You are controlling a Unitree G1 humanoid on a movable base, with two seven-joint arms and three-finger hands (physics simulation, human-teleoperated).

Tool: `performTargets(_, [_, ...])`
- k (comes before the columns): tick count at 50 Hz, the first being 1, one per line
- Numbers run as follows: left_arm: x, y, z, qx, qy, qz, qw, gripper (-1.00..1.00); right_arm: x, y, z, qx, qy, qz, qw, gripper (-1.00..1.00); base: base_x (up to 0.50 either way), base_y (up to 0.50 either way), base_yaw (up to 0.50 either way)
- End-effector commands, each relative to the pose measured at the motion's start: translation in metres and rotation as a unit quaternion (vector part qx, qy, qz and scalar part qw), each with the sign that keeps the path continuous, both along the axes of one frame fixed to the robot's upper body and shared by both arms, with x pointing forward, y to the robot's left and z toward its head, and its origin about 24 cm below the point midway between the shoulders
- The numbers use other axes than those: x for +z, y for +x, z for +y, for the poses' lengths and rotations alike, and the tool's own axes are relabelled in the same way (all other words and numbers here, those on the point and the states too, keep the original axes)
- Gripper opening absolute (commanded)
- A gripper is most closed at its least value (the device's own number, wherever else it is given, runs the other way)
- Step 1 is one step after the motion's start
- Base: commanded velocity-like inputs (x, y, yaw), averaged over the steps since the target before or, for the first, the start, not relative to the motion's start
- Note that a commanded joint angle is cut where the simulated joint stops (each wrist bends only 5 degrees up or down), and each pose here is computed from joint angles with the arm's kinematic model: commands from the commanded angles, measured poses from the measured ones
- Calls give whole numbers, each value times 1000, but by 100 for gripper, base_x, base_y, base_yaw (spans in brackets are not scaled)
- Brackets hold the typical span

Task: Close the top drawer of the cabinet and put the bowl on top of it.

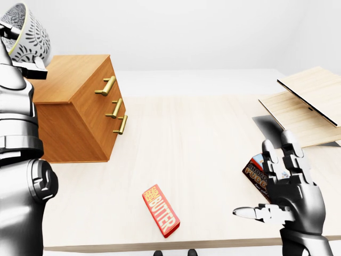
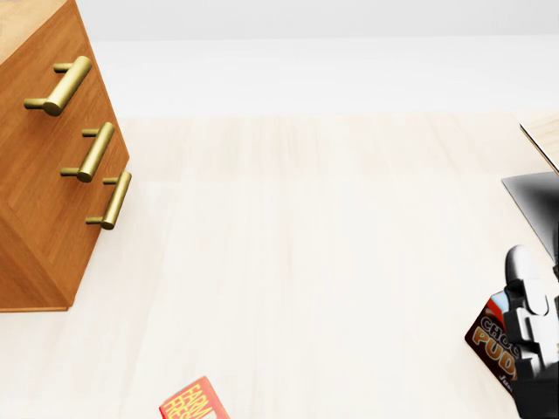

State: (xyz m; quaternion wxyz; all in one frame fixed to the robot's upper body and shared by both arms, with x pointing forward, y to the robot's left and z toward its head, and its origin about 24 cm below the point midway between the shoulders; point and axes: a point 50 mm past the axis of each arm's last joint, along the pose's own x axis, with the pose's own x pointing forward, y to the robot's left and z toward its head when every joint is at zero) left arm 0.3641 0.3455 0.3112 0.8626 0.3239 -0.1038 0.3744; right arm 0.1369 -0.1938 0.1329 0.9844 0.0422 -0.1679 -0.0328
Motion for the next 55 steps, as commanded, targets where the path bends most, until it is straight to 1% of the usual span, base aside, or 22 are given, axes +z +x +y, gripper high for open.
performTargets(1, [-5,5,-3,20,-14,-2,1000,-100,0,-1,0,2,-1,-1,1000,100,0,0,0])
performTargets(14, [-26,11,-7,29,-11,30,999,-100,-1,0,2,4,-3,0,1000,100,0,0,0])
performTargets(33, [-37,15,-12,28,-7,48,998,-100,-2,0,4,7,-4,1,1000,100,0,0,0])
performTargets(46, [-43,16,-11,30,-15,57,998,-100,-1,0,3,6,-5,1,1000,100,0,0,0])
performTargets(47, [-41,15,-10,31,-15,53,998,-61,-1,0,3,7,-4,1,1000,100,0,0,0])
performTargets(48, [-41,15,-10,31,-15,53,998,-61,-1,0,3,7,-4,2,1000,100,0,0,0])
performTargets(49, [-38,14,-9,30,-15,50,998,100,-1,0,3,7,-4,2,1000,100,0,0,0])
performTargets(55, [-36,14,-9,31,-11,49,998,100,-1,1,3,7,-4,2,1000,100,0,0,0])
